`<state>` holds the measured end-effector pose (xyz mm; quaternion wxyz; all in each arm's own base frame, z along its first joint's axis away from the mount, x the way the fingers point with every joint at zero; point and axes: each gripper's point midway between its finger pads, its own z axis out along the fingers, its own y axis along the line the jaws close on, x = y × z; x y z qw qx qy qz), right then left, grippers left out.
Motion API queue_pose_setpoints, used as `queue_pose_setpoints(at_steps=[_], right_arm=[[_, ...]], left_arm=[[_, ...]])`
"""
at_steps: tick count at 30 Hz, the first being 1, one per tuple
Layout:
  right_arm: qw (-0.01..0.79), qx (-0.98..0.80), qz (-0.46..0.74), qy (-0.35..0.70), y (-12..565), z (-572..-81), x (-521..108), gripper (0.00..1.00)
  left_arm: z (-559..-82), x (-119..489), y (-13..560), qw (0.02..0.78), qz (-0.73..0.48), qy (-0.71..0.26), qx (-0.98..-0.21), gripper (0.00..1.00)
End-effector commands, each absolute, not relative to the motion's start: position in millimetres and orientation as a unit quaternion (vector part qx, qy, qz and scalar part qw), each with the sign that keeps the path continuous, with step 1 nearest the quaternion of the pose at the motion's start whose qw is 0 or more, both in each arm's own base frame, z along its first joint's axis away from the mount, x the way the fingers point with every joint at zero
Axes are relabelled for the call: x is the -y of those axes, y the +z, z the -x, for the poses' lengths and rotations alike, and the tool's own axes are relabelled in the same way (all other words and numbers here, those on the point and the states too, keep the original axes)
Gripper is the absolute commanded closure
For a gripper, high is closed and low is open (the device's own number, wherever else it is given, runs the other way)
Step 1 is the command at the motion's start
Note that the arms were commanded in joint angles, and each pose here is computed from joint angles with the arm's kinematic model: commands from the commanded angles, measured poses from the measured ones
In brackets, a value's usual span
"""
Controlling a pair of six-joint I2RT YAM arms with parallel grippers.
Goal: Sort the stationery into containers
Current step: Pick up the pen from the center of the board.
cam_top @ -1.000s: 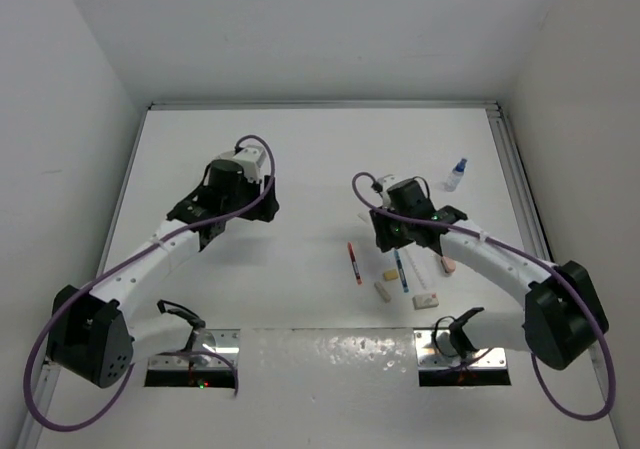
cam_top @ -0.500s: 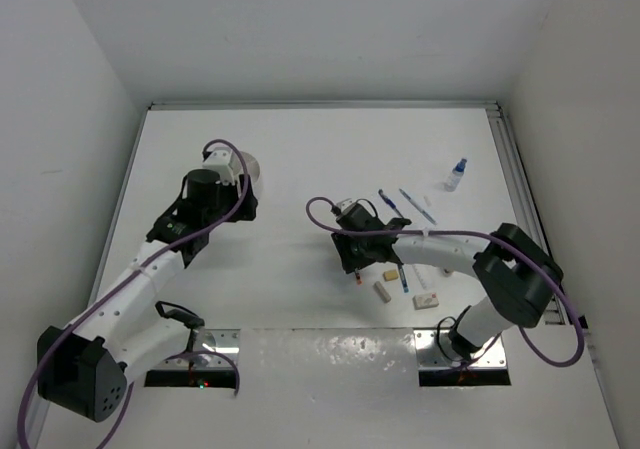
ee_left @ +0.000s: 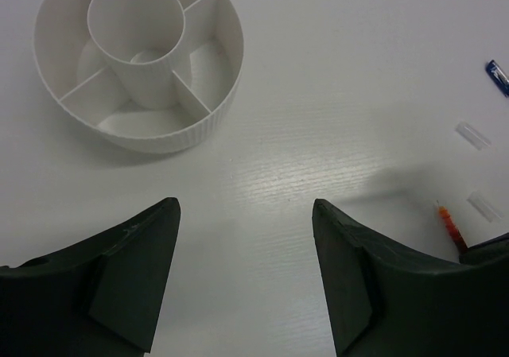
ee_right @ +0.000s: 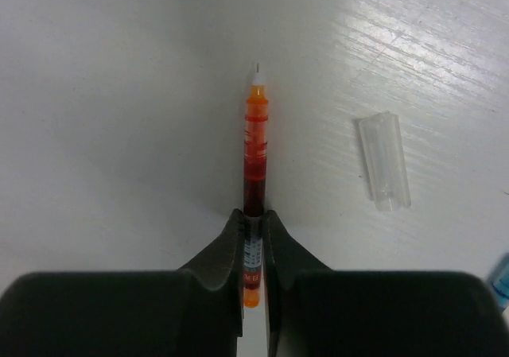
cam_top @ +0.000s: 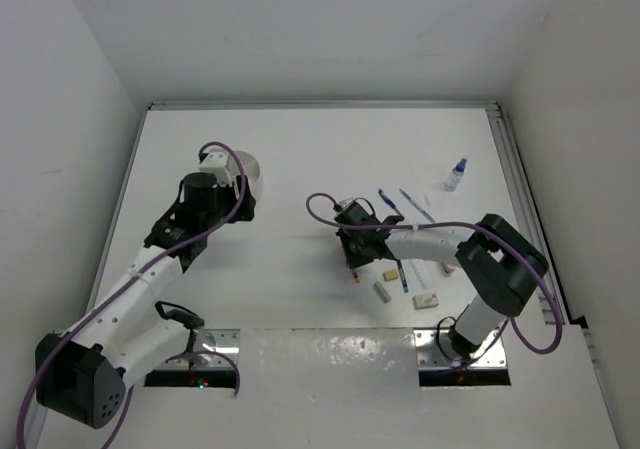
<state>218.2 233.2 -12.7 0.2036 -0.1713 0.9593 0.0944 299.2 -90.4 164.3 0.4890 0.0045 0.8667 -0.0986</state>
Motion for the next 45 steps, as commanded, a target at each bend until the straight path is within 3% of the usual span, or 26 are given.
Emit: queue_pose_setpoints(at_steps=[1, 2, 6, 14, 20, 25, 33, 40, 45], right_arm=[[0.209, -0.959, 0.164, 0.103, -12.3, -226.9, -236.7, 0.96], [0.212, -0.957, 0.166, 0.105, -10.3, -227.5, -237.5, 1.00], [0.237, -0.942, 0.195, 0.138, 6.8, -235.9, -252.9, 1.00], [0.434, -0.831, 0.149, 0.313, 138.8, -295.8, -300.5, 1.00], [0.549, -0.709, 0.096, 0.433, 234.5, -322.1, -324.3, 1.00], [0.560, -0.662, 0.092, 0.490, 269.8, -319.0, -343.2, 1.00], [0.546, -0.648, 0.102, 0.521, 270.4, -302.1, -359.8, 1.00], [0.535, -0.643, 0.113, 0.536, 270.4, -288.3, -369.6, 1.00], [0.531, -0.653, 0.108, 0.529, 257.1, -284.5, -364.0, 1.00]], left_arm=[[-305.6, 87.3, 182.4, 0.520, 0.004, -0.102, -0.848, 0.34], [-305.7, 87.6, 182.8, 0.522, 0.004, -0.103, -0.847, 0.34], [-304.2, 99.6, 186.3, 0.521, -0.017, -0.132, -0.843, 0.36], [-269.4, 178.6, 212.8, 0.524, -0.216, -0.324, -0.758, 0.41], [-257.1, 208.4, 224.0, 0.535, -0.273, -0.413, -0.684, 0.22], [-259.7, 218.9, 236.8, 0.549, -0.292, -0.440, -0.648, 0.18], [-259.8, 223.3, 238.6, 0.542, -0.313, -0.448, -0.638, 0.20], [-275.6, 217.1, 235.2, 0.548, -0.271, -0.435, -0.661, 0.37], [-269.4, 220.9, 241.5, 0.544, -0.291, -0.452, -0.645, 0.43]])
